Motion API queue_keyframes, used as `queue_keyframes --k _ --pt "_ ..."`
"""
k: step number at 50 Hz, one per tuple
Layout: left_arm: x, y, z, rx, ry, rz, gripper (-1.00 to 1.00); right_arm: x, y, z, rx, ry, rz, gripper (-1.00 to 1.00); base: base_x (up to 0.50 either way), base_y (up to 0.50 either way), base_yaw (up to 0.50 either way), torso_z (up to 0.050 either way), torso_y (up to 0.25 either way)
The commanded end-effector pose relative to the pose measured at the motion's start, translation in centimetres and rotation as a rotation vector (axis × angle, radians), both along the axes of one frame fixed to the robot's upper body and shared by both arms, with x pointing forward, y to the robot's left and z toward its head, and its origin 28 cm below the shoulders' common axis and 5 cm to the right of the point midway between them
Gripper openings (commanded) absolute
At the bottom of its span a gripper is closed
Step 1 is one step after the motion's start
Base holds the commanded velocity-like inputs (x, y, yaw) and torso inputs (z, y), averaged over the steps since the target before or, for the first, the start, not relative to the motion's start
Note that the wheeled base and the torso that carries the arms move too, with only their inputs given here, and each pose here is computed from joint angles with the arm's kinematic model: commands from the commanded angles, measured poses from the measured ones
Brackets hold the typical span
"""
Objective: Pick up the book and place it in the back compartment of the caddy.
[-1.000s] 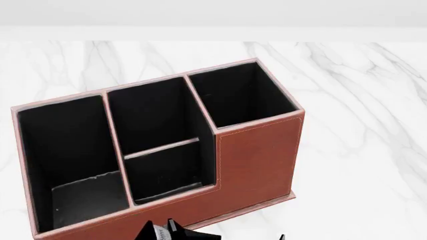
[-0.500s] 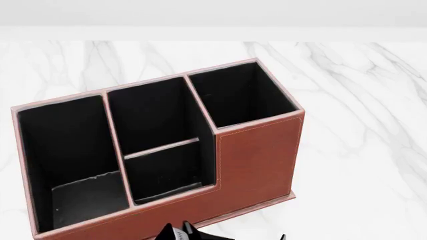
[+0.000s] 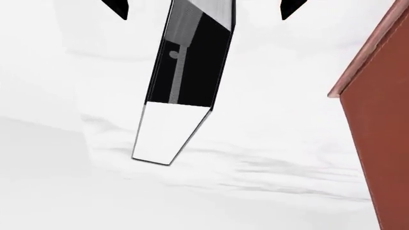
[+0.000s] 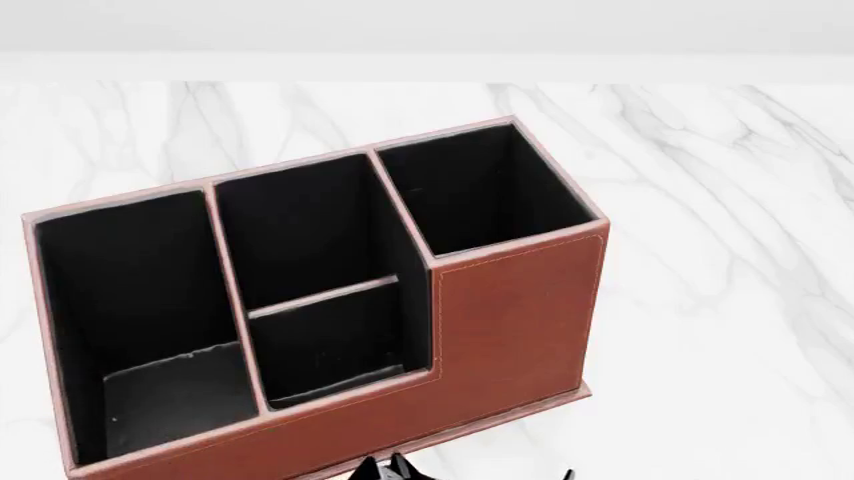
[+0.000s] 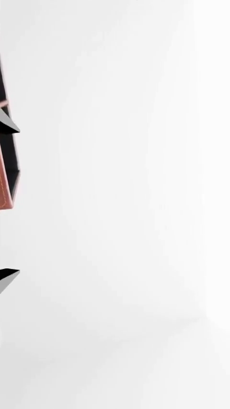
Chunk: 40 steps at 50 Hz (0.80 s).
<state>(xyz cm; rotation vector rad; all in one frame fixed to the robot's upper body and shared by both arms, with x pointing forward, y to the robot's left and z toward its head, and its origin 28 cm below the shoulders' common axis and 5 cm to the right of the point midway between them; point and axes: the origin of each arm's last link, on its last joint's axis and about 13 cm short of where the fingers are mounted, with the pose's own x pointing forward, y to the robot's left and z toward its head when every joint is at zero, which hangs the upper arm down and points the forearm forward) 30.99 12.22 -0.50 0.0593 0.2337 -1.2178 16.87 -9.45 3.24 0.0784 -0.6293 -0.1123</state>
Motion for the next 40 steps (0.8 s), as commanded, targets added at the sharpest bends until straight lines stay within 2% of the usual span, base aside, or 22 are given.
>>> queue_keyframes --k 1,5,6,28,40 --pt "0.2 -0.7 -0.2 0.012 0.021 -0.022 1.00 -0.1 0.0 0.0 0.002 -0.002 0.002 1.00 0.00 0.00 0.00 0.000 0.000" --pt "0.1 -0.7 -0.3 0.022 0.032 -0.033 1.00 -0.1 -0.1 0.1 0.004 -0.004 0.002 1.00 0.00 0.00 0.00 0.000 0.000" --pt "0.1 -0.7 -0.4 0.021 0.034 -0.041 -1.00 -0.1 -0.1 0.1 0.004 -0.004 0.001 1.00 0.00 0.00 0.00 0.000 0.000" --pt "0.5 0.1 -0.4 0.039 0.025 -0.012 -1.00 0.0 -0.1 0.1 0.006 -0.003 -0.005 1.00 0.00 0.00 0.00 0.000 0.000" --pt "1.1 2.1 1.1 0.010 -0.019 0.063 -1.00 0.0 -0.2 0.1 0.008 -0.007 -0.012 1.00 0.00 0.00 0.00 0.000 0.000"
